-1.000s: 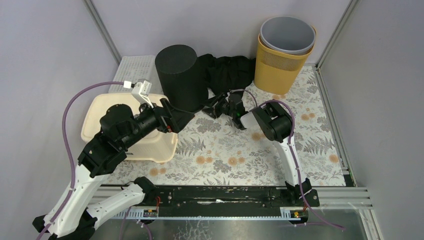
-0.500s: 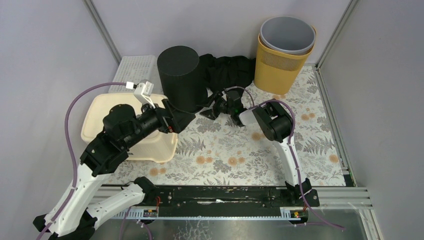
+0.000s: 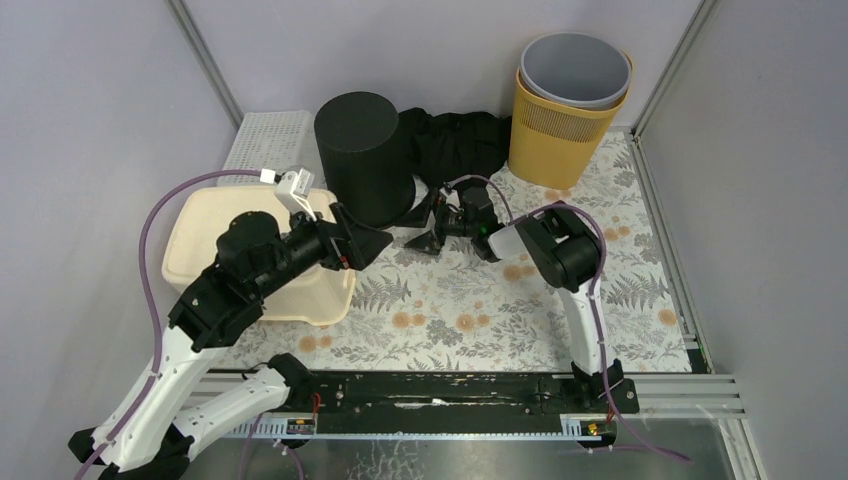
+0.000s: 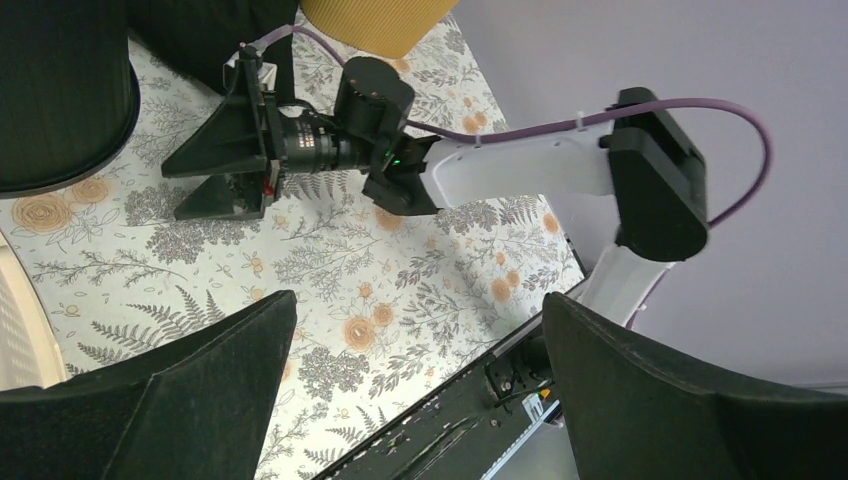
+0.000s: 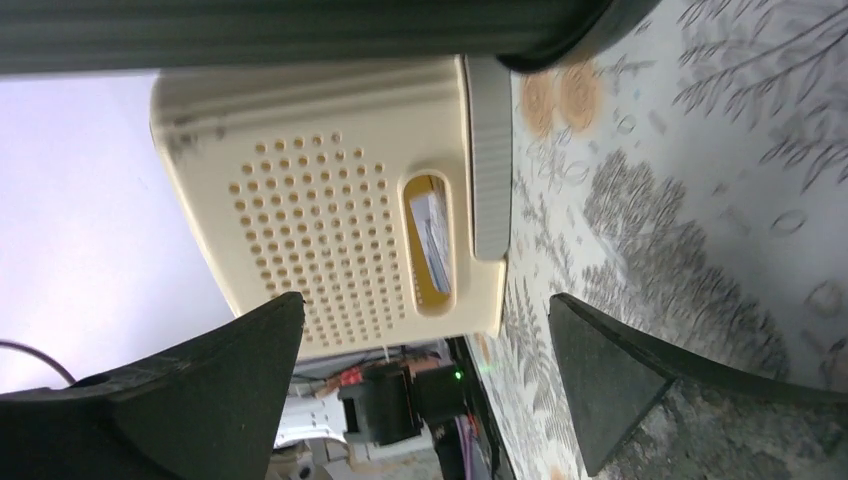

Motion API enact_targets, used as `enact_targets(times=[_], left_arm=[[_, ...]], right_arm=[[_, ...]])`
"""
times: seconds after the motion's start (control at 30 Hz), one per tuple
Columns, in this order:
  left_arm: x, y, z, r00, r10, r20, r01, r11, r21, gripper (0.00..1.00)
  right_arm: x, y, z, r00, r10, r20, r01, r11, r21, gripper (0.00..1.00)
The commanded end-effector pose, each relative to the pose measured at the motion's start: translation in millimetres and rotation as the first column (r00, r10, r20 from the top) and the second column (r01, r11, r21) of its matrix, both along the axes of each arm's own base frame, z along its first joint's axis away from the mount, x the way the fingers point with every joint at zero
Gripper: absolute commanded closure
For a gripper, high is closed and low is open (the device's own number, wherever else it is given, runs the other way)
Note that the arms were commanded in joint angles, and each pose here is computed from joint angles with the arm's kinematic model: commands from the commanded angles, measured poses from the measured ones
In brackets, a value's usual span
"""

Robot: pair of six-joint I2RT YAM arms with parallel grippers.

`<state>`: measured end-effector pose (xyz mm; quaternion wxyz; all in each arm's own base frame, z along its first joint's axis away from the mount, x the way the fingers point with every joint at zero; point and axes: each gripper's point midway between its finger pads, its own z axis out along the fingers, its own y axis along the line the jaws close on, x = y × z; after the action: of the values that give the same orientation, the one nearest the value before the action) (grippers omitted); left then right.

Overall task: Turn the large container upside down
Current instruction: Turn the container upside down at the center of the board, then move the container to the center of the board.

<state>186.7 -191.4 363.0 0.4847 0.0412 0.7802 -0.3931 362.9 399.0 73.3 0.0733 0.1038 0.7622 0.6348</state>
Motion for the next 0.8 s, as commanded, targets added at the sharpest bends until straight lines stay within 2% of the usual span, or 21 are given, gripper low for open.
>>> enact_targets(times=[0.0,0.17,0.33,0.5,0.6,0.77], left_arm=[[4,-7,6,0.999,-0.011,0.037,0.012,0.999,-0.04,0.0],[10,-12,-16,1.0,-0.01,0.005,0.01,1.0,-0.017,0.0],[17,-18,-41,0.999,-0.004,-0.051,0.004,1.0,0.003,0.0],[22,-24,-67,0.994,-0.004,-0.106,0.006,1.0,0.016,0.0],[23,-31,-86,0.99,-0.02,-0.141,0.022,1.0,0.01,0.0],[27,-41,-132,0.975,-0.032,-0.219,0.039,0.999,0.031,0.0]], right_arm=[[-22,-9,41,0.983,0.096,0.154,-0.095,0.995,-0.012,0.0],[-39,-27,33,0.971,0.131,0.202,-0.097,0.981,-0.169,0.01],[-50,-51,26,0.956,0.16,0.244,-0.071,0.939,-0.337,0.01],[-65,-79,25,0.944,0.178,0.278,-0.028,0.884,-0.467,0.0],[-75,-102,22,0.938,0.178,0.296,0.02,0.828,-0.56,0.0],[-94,-133,14,0.932,0.181,0.313,0.066,0.767,-0.638,0.0]])
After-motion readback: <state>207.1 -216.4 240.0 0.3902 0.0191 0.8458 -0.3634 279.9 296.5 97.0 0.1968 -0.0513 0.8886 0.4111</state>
